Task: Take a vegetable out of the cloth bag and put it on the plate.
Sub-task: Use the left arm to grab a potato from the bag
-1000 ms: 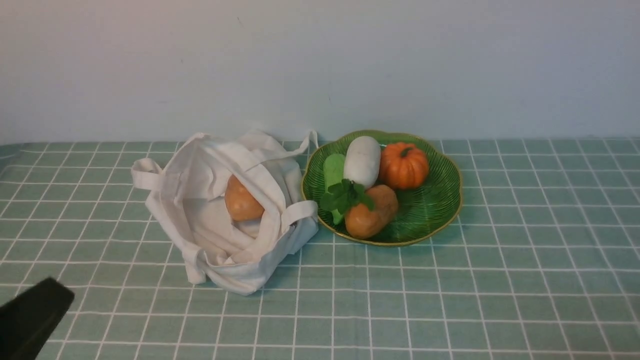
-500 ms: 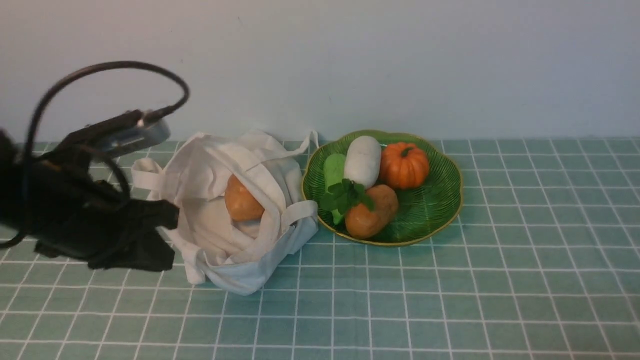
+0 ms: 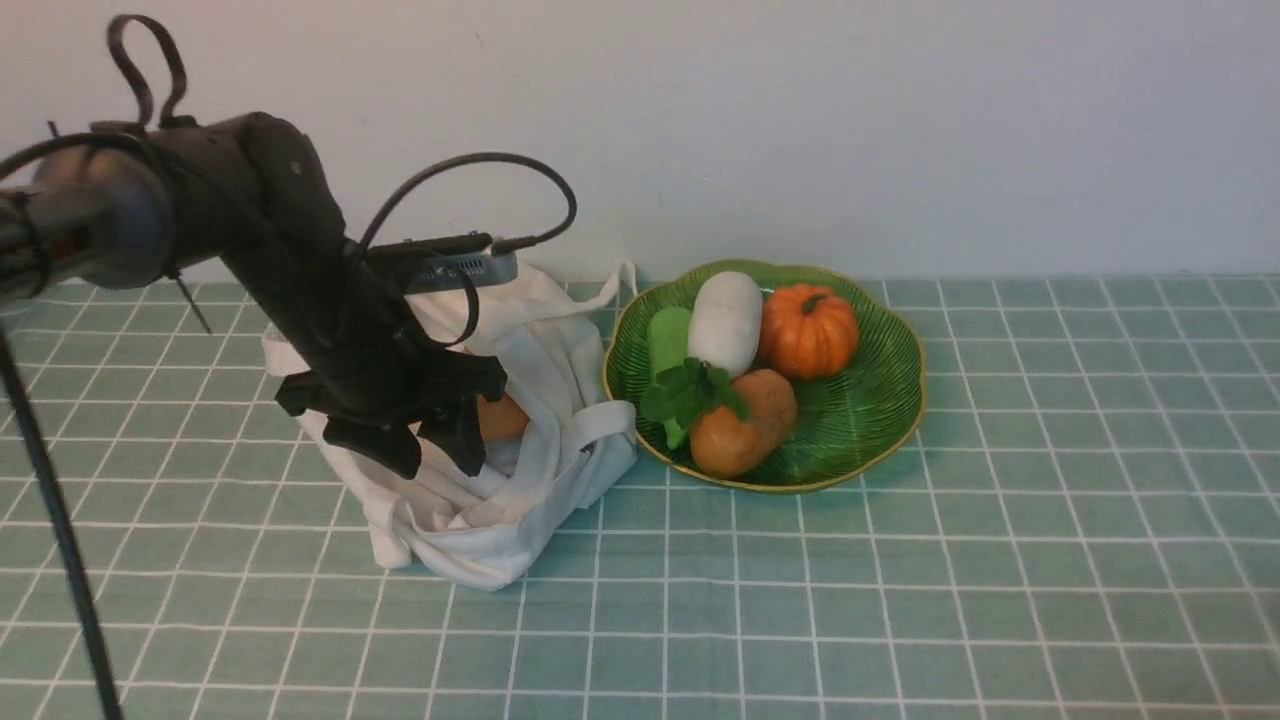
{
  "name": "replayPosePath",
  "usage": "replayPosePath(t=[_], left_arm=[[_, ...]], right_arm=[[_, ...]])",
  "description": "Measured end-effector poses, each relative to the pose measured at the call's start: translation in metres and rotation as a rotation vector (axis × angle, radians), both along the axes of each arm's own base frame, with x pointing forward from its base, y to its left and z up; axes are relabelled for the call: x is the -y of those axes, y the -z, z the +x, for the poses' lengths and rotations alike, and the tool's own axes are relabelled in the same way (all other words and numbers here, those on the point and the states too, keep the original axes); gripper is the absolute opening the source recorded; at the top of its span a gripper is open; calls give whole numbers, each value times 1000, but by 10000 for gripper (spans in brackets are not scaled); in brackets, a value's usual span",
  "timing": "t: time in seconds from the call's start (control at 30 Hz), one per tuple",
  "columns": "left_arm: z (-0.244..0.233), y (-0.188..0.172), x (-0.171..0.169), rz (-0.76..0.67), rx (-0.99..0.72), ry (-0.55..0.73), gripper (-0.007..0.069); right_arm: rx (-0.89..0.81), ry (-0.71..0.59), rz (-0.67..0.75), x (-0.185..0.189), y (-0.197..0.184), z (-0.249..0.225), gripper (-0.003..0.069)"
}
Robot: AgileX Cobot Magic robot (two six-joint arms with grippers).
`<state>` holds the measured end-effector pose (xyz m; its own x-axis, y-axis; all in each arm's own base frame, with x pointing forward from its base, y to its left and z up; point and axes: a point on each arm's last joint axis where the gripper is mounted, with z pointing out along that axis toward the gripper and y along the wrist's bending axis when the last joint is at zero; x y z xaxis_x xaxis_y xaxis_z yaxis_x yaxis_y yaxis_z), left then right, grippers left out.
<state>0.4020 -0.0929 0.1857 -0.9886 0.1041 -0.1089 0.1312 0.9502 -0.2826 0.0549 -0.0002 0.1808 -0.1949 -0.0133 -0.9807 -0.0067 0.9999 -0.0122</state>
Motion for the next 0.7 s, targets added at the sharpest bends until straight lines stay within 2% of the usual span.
replayPosePath(t=[0.07, 0.17, 0.2, 0.3, 0.4, 0.7], left_arm=[[6, 6, 2, 2, -3, 4, 447], [21, 7, 7, -2, 25, 10, 538], [22, 6, 7, -2, 27, 10, 538], [29, -1, 8, -8, 72, 8, 630], [36, -1, 8, -10, 124, -8, 675], [43, 6, 8, -7, 171, -27, 671]], right_arm=[[0, 0, 0, 0, 0, 0, -17], [0, 0, 0, 0, 0, 0, -17], [0, 0, 0, 0, 0, 0, -17], [0, 0, 0, 0, 0, 0, -17], [0, 0, 0, 0, 0, 0, -17], [0, 0, 0, 0, 0, 0, -17]])
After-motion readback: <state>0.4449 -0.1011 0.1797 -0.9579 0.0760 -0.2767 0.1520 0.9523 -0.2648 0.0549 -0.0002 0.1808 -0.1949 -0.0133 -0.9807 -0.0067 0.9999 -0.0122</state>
